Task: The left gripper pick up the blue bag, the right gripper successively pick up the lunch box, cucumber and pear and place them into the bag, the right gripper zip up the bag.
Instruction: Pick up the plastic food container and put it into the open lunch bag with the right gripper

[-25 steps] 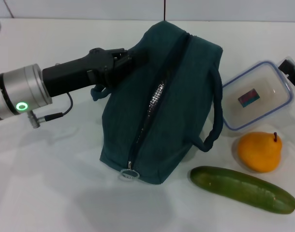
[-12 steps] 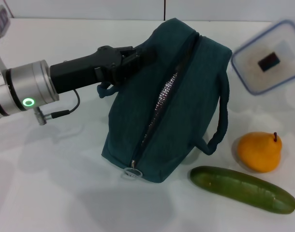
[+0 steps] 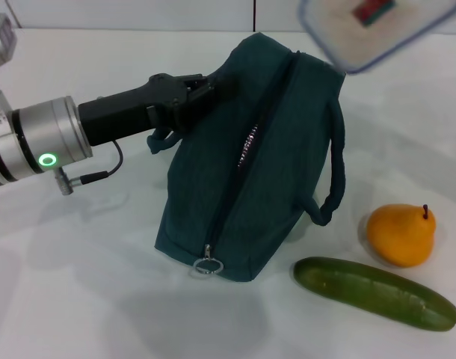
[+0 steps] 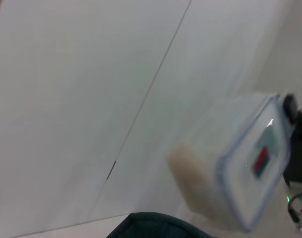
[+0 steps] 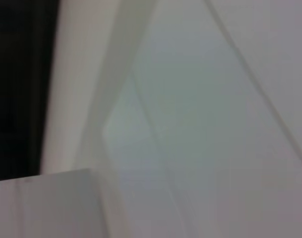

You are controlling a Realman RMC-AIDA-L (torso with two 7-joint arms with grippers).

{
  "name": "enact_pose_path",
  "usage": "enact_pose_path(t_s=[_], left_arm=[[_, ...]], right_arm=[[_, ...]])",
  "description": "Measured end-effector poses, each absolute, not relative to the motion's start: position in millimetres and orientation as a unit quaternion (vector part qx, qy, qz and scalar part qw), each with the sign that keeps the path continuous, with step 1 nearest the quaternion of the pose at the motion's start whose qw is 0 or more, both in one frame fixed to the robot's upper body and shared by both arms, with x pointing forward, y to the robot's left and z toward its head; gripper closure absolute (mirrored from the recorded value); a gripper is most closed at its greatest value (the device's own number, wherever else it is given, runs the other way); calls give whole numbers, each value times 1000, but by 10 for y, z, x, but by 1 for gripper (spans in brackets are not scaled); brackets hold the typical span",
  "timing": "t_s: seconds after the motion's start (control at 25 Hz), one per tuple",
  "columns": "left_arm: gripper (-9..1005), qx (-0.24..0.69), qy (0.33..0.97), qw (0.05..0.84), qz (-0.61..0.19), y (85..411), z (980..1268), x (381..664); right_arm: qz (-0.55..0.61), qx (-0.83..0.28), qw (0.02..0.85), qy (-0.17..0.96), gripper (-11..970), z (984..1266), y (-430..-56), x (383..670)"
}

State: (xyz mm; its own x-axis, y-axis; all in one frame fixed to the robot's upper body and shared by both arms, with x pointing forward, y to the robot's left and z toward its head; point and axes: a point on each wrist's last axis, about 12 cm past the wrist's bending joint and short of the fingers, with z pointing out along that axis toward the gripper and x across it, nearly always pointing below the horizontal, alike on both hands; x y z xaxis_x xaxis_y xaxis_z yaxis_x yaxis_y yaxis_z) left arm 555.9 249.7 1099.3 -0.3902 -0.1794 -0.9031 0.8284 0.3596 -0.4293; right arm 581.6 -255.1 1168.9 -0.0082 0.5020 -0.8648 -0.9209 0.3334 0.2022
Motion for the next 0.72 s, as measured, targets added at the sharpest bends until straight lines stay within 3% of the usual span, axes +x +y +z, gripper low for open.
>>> enact_pose_path(t_s=[0.32,0.72], left_arm=[[943,250,656,496,-512,2423,10970,5570],[940,248,657,498,-509,2442,10967,5568]], right_arm=[[554,-280,622,476,828,11782,-2131,5965],[545,-256,615,509,820,11512,-2339,5766]])
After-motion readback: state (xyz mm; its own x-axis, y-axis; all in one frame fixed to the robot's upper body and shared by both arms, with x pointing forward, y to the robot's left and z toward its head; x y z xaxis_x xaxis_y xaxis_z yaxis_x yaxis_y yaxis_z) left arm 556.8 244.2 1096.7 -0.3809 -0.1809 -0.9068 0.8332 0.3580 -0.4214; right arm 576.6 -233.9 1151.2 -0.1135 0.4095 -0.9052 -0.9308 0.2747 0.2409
